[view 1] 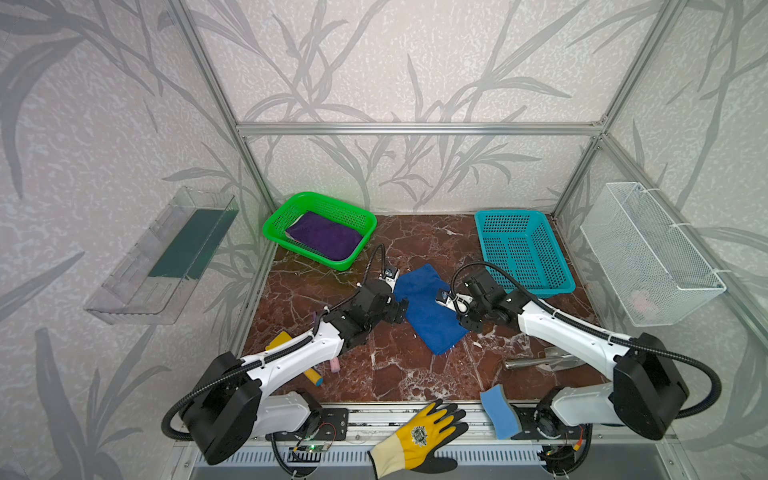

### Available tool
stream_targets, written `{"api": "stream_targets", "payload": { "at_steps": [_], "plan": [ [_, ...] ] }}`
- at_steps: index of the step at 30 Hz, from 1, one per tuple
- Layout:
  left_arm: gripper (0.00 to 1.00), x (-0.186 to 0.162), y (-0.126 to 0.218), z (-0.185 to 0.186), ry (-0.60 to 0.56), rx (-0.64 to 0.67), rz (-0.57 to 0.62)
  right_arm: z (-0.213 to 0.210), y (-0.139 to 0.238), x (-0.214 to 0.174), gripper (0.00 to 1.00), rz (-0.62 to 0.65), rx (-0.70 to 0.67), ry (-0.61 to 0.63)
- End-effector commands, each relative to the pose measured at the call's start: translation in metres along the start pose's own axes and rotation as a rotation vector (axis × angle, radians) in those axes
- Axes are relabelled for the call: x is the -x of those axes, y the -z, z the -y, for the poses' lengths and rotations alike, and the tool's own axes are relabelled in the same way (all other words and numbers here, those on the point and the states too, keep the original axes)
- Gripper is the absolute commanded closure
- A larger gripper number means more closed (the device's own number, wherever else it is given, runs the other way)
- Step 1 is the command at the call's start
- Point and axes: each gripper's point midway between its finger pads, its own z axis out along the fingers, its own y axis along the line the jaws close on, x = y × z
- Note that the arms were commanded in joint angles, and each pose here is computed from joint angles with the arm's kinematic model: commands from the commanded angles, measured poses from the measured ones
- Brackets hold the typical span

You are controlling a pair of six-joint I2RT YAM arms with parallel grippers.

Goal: Fold and stack the towels
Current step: 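Grasp the blue towel's corners with both grippers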

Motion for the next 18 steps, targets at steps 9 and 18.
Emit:
{"api": "stream_targets", "payload": {
  "at_steps": [9,18],
  "plan": [
    [0.05,-0.005,0.001,-0.011,0.017,0.032,0.005,-0.005,-0.036,-0.059,0.68,-0.262,0.036,0.177],
    [0.05,-0.007,-0.002,-0.014,0.018,0.034,0.001,0.006,-0.039,-0.079,0.67,-0.288,0.014,0.256]
  ]
}}
